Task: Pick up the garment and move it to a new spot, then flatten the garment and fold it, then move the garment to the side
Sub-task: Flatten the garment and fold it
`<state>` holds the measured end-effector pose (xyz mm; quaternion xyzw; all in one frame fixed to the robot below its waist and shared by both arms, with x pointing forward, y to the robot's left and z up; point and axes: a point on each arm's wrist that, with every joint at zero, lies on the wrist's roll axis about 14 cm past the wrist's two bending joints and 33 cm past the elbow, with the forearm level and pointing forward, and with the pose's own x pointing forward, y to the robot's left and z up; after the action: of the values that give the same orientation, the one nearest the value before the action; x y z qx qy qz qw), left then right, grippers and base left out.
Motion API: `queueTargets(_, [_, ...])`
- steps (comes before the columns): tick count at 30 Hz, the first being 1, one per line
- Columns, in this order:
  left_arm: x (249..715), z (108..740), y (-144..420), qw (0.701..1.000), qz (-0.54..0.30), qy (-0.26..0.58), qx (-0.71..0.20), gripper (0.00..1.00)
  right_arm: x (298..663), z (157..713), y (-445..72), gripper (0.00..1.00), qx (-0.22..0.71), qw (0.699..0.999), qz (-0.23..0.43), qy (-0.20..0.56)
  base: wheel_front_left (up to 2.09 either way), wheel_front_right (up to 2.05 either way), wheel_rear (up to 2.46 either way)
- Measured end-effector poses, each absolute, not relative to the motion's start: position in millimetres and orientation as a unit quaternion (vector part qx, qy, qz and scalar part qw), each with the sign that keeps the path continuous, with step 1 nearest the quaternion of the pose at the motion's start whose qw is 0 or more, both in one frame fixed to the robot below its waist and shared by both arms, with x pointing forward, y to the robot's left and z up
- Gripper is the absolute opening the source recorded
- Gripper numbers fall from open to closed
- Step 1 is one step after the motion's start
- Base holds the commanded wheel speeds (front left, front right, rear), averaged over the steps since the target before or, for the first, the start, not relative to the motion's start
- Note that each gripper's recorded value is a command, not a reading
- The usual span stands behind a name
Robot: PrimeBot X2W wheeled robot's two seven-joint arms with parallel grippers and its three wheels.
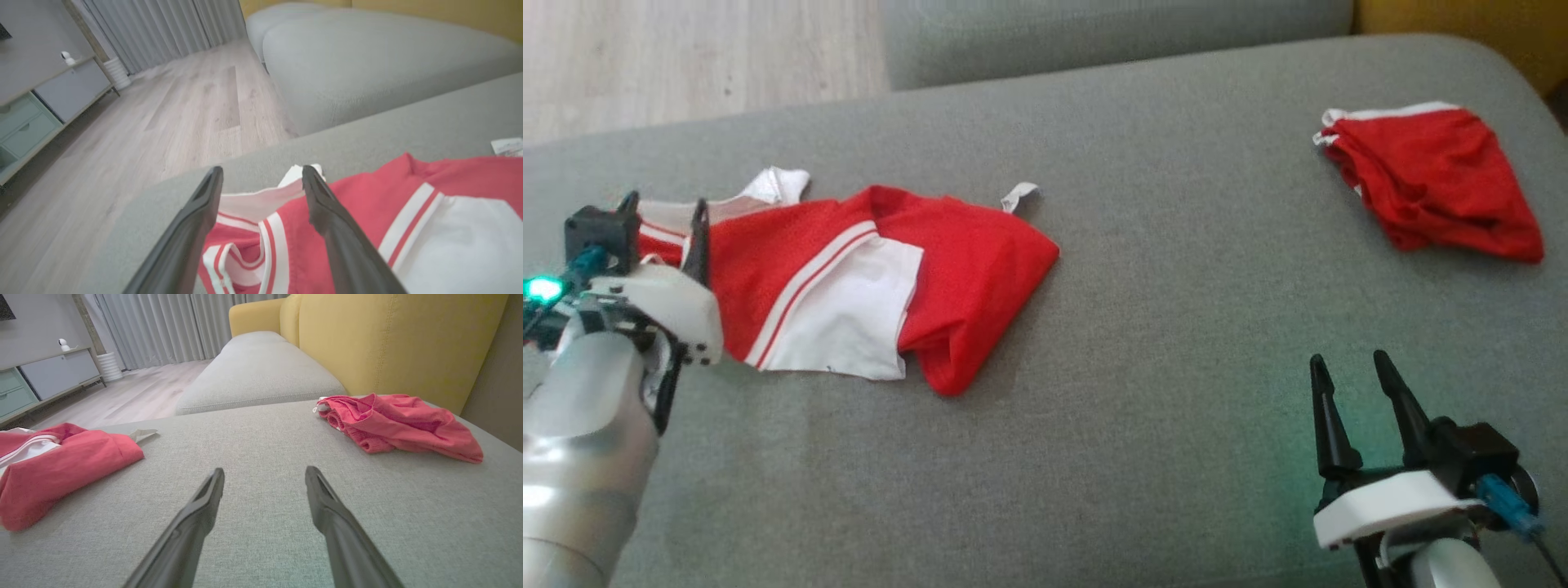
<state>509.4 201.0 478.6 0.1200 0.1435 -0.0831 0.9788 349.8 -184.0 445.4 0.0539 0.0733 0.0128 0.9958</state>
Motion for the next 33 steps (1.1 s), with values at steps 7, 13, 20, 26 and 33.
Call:
queueTargets(7, [480.2,495.1,144.1,0.984,-0.133,0.096,0.067,1.00,335.2,451.8,-177.4,1.00,0.055,0.996,0.023,0.064,0.00,0.00,0.00])
queueTargets(13, [440.7,463.2,103.8,0.979,-0.161,0.120,0.025,1.00,330.3,455.2,-173.5,1.00,0.057,0.996,0.029,0.059,0.00,0.00,0.00])
queueTargets(20, [426.5,433.6,70.2,0.969,-0.186,0.163,0.012,1.00,330.4,451.1,-177.2,1.00,0.057,0.996,0.022,0.069,0.00,0.00,0.00])
queueTargets(26, [425.2,405.3,63.8,0.961,-0.188,0.202,0.033,1.00,331.9,444.1,-184.7,1.00,0.055,0.995,0.010,0.083,0.00,0.00,0.00])
queueTargets(33, [438.6,389.4,74.7,0.956,-0.168,0.230,0.070,1.00,330.8,437.9,-192.6,1.00,0.054,0.994,-0.004,0.094,0.00,0.00,0.00])
